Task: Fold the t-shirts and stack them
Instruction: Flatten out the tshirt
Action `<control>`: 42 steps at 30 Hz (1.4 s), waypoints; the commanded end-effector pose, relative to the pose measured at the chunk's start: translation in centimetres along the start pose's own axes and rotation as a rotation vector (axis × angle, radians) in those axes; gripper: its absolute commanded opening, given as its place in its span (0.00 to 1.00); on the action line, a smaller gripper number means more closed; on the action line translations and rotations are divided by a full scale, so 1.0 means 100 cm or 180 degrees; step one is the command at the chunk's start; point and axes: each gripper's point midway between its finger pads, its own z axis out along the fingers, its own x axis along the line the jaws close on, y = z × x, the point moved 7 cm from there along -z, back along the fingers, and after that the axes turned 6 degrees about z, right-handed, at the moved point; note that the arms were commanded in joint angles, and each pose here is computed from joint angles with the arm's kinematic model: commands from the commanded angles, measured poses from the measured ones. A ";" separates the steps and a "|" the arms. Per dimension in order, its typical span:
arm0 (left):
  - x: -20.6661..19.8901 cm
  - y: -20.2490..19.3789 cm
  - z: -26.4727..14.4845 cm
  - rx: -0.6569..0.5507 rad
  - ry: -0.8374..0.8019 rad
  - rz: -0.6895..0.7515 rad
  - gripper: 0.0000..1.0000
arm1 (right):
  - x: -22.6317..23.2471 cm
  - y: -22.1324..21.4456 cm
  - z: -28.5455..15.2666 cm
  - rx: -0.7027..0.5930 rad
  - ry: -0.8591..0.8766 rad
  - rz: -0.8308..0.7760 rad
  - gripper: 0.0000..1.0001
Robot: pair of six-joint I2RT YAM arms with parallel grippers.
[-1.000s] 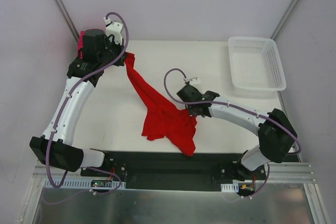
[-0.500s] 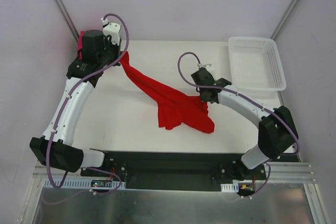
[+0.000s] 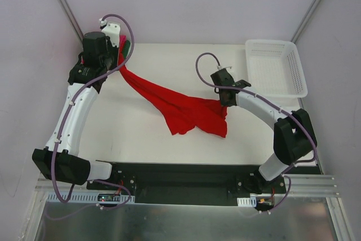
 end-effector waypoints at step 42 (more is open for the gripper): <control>0.048 -0.005 -0.004 0.0183 0.0961 -0.0133 0.00 | -0.027 0.026 -0.014 -0.0202 0.0211 0.0392 0.58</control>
